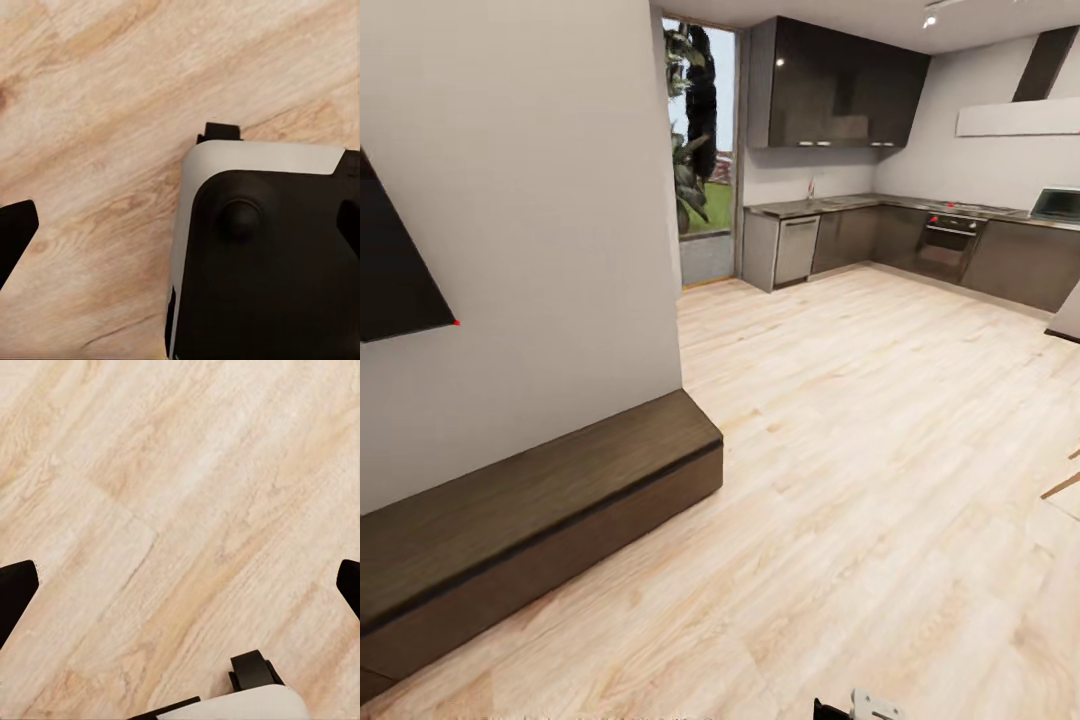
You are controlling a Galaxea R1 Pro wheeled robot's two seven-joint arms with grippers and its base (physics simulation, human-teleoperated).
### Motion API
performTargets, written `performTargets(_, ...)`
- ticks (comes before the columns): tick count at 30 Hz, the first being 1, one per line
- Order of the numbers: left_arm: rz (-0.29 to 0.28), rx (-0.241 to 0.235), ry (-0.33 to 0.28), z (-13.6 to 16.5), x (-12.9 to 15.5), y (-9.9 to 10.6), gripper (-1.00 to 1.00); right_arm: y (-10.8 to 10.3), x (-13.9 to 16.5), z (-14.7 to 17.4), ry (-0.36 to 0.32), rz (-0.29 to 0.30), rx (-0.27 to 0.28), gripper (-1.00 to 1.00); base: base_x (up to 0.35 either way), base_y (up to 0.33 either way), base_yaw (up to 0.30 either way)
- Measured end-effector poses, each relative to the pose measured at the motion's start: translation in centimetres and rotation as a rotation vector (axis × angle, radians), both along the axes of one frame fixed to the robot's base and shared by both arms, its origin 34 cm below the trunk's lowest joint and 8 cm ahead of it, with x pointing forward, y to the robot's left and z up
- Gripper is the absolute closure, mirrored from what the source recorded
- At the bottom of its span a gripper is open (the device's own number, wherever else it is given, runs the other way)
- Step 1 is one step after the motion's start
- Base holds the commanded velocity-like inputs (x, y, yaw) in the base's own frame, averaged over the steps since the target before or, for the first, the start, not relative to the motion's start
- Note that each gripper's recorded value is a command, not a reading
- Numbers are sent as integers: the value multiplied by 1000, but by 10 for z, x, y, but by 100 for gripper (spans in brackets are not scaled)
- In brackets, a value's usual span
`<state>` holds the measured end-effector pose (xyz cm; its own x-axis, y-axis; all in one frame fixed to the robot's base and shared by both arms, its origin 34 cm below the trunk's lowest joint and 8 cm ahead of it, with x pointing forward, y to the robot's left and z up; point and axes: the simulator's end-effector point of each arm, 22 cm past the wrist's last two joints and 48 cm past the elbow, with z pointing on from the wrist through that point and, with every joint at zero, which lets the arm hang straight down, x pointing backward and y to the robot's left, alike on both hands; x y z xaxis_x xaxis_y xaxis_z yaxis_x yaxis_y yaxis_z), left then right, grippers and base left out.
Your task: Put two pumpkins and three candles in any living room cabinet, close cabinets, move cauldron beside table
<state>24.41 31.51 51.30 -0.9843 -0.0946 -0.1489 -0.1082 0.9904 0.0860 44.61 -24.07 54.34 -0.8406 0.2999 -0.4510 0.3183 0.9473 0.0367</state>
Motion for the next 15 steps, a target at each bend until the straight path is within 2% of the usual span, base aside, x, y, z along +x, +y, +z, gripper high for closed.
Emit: performTargets(15,2,-3,14,-2,-6,-3,-100,1,-4,-4,12,1,2,-100,0,0,243)
